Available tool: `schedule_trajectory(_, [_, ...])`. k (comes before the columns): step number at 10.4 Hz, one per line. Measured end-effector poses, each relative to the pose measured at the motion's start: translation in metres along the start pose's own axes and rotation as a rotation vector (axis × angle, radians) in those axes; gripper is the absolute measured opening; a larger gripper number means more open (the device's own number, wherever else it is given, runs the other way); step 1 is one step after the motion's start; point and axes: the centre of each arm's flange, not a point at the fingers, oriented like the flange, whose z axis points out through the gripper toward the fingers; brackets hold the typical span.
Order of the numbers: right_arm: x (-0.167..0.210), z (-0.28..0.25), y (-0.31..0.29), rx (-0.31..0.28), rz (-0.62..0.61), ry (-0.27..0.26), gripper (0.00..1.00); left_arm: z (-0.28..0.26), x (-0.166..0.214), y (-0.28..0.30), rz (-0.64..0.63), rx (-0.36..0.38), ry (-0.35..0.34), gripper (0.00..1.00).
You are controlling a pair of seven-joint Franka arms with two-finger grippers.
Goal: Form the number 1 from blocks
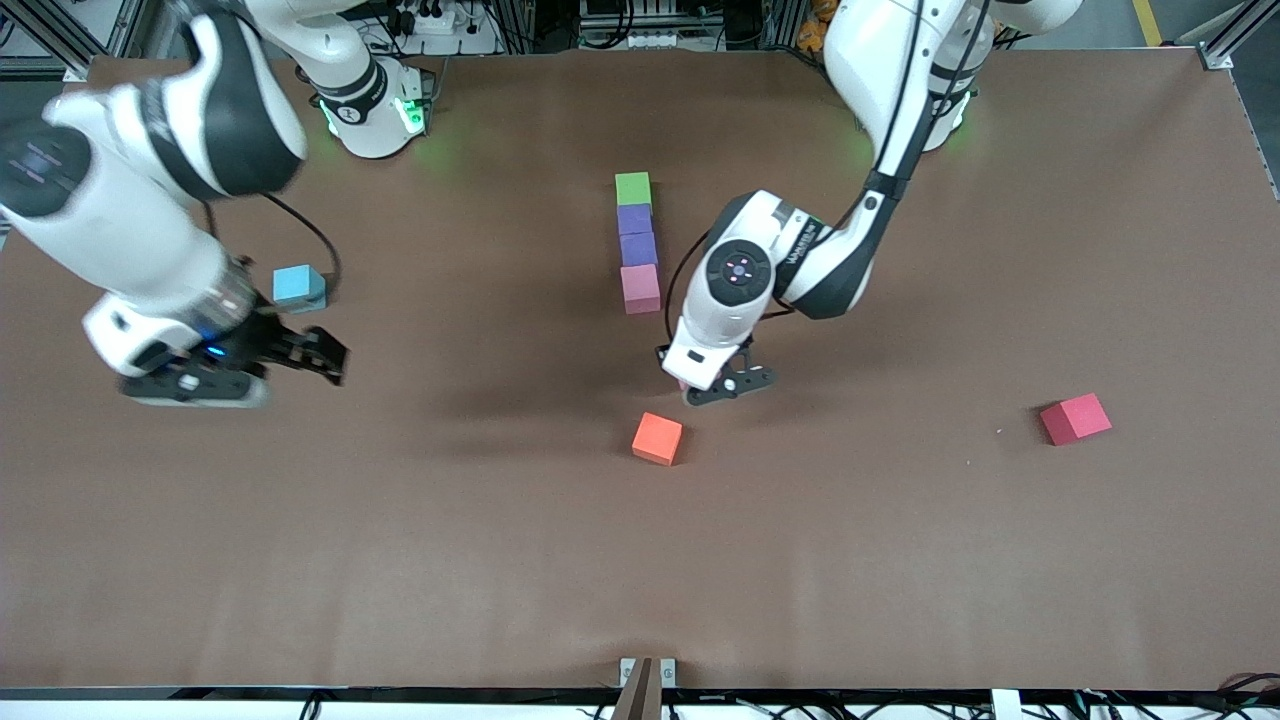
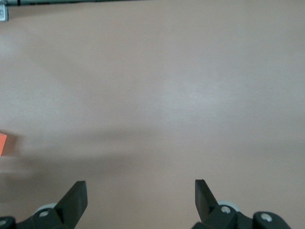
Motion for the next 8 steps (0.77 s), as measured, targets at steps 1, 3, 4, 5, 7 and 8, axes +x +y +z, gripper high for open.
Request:
schedule_trajectory(1, [-0.003,-0.018,0.014,-0.004,-0.007,0.005,1.0,0.001,-0.008,0.007,0.013,-0.001,0.0,0.61])
schedule_trajectory(3, [-0.011,-0.05,0.039,-0.014,-0.043,-0.016,1.0,0.002,-0.024,0.018,0.04,-0.001,-0.001,0.61])
schedule_trajectory(4, [-0.015,-0.067,0.048,-0.021,-0.05,-0.046,1.0,0.005,-0.032,0.022,0.052,0.004,-0.003,0.61])
schedule_trajectory(5, [-0.018,-0.082,0.055,-0.025,-0.063,-0.072,1.0,0.01,-0.039,0.026,0.065,0.009,-0.006,0.61])
schedule_trajectory(7, [-0.023,-0.098,0.07,-0.03,-0.101,-0.124,1.0,0.021,-0.05,0.031,0.084,0.024,-0.014,0.61])
schedule_trajectory(8, [-0.024,-0.097,0.08,-0.031,-0.108,-0.145,1.0,0.025,-0.054,0.032,0.095,0.029,-0.017,0.61])
